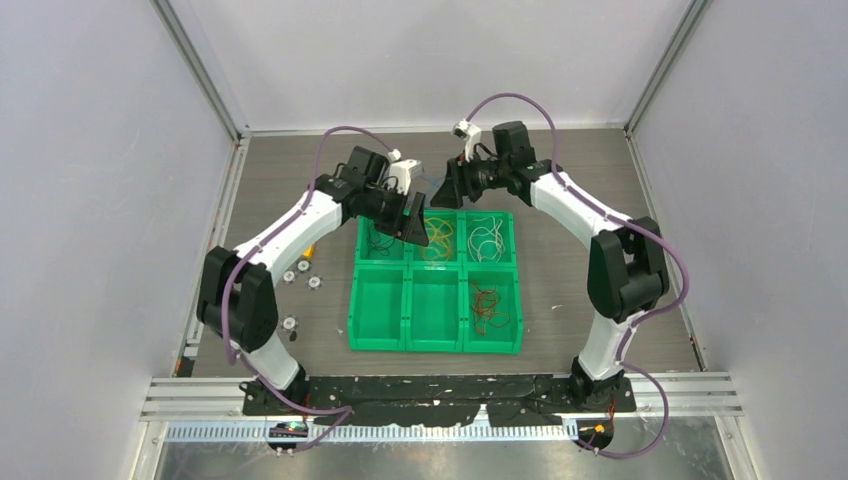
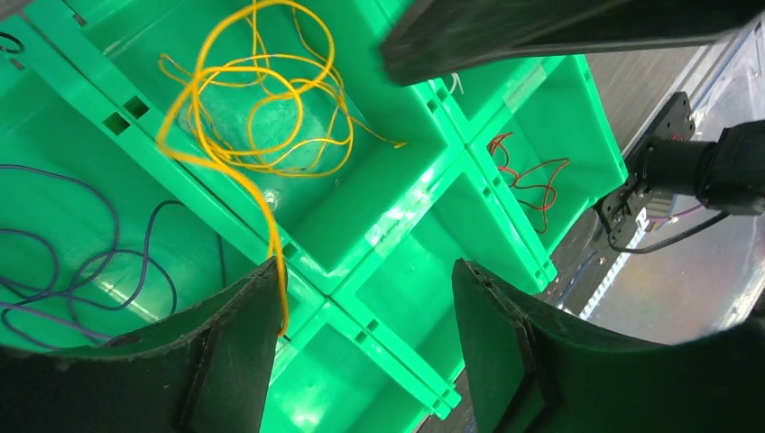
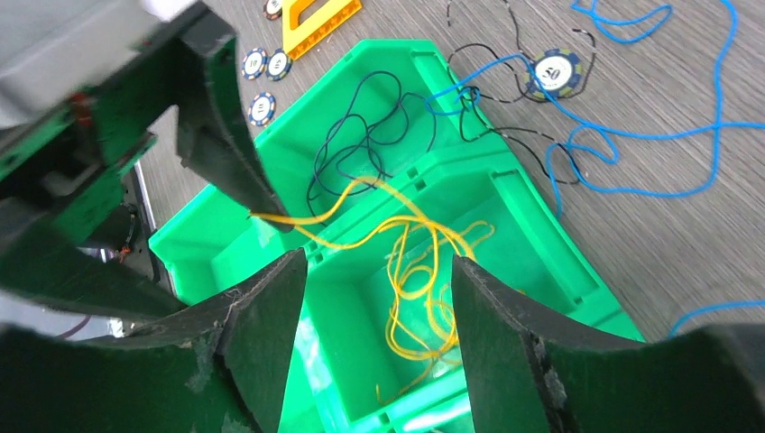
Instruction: Untangle the cables
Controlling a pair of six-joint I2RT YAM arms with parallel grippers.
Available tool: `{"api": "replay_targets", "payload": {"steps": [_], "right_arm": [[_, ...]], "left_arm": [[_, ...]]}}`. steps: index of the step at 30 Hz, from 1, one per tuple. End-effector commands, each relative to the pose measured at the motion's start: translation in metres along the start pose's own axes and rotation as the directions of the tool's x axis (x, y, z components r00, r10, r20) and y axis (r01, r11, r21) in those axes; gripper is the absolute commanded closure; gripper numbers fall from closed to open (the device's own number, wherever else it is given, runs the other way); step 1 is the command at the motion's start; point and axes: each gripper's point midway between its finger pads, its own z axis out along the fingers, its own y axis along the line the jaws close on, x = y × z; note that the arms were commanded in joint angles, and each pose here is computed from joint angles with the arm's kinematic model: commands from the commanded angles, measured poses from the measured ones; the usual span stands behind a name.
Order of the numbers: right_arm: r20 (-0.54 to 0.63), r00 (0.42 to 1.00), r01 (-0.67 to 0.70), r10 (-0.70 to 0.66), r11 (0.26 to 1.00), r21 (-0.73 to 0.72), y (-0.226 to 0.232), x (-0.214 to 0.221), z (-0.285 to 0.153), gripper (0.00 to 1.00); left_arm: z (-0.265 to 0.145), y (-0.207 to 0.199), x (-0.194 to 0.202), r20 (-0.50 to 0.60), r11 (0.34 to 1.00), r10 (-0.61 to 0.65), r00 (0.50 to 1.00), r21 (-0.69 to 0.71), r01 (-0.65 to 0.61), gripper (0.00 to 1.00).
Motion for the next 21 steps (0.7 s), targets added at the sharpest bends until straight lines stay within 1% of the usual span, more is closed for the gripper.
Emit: {"api": "replay_targets", "payload": {"steps": [1,3,4,7,10,12,15,16,21], "right_arm": [[-0.002,0.997,0.074,-0.074,0.997,-0.022,0.009,-0.015,0.014,0.34],[-0.018,0.996,0.086,-0.087,0.995,-0.040,0.013,-0.014,0.021,0.35],[-0.028,0.996,0.083,-0.085,0.995,-0.055,0.014,-0.011,0.025,0.35],[-0.031,0.996,0.083,-0.086,0.994,-0.071,0.018,-0.012,0.023,0.35],[-0.018,0.996,0.089,-0.090,0.994,-0.067,0.017,-0.018,0.013,0.35],[-0.011,0.997,0.081,-0.082,0.995,-0.056,0.013,-0.021,0.006,0.35],[-0.016,0.998,0.067,-0.068,0.997,-0.038,0.005,-0.021,-0.005,0.35],[-0.023,0.998,0.064,-0.064,0.997,-0.039,0.004,-0.019,-0.008,0.35],[-0.038,0.996,0.075,-0.075,0.997,-0.019,-0.003,-0.014,-0.029,0.35]], "left_arm": [[-0.026,-0.014,-0.006,0.045,0.989,0.151,0.988,-0.003,-0.151,0.31],[-0.025,-0.014,-0.004,0.051,0.987,0.159,0.986,0.003,-0.160,0.32],[-0.022,-0.015,-0.003,0.049,0.986,0.166,0.985,0.017,-0.167,0.35],[-0.015,-0.022,-0.005,0.063,0.978,0.186,0.981,0.081,-0.191,0.52],[-0.005,-0.033,-0.008,0.098,0.960,0.248,0.964,0.110,-0.258,0.74],[-0.001,-0.040,-0.012,0.116,0.950,0.276,0.954,0.122,-0.289,0.84],[0.004,-0.046,-0.019,0.133,0.947,0.274,0.953,0.135,-0.291,0.97],[0.005,-0.048,-0.021,0.135,0.945,0.279,0.951,0.138,-0.297,1.00],[0.016,-0.061,-0.033,0.149,0.923,0.328,0.933,0.158,-0.350,1.00]]}}
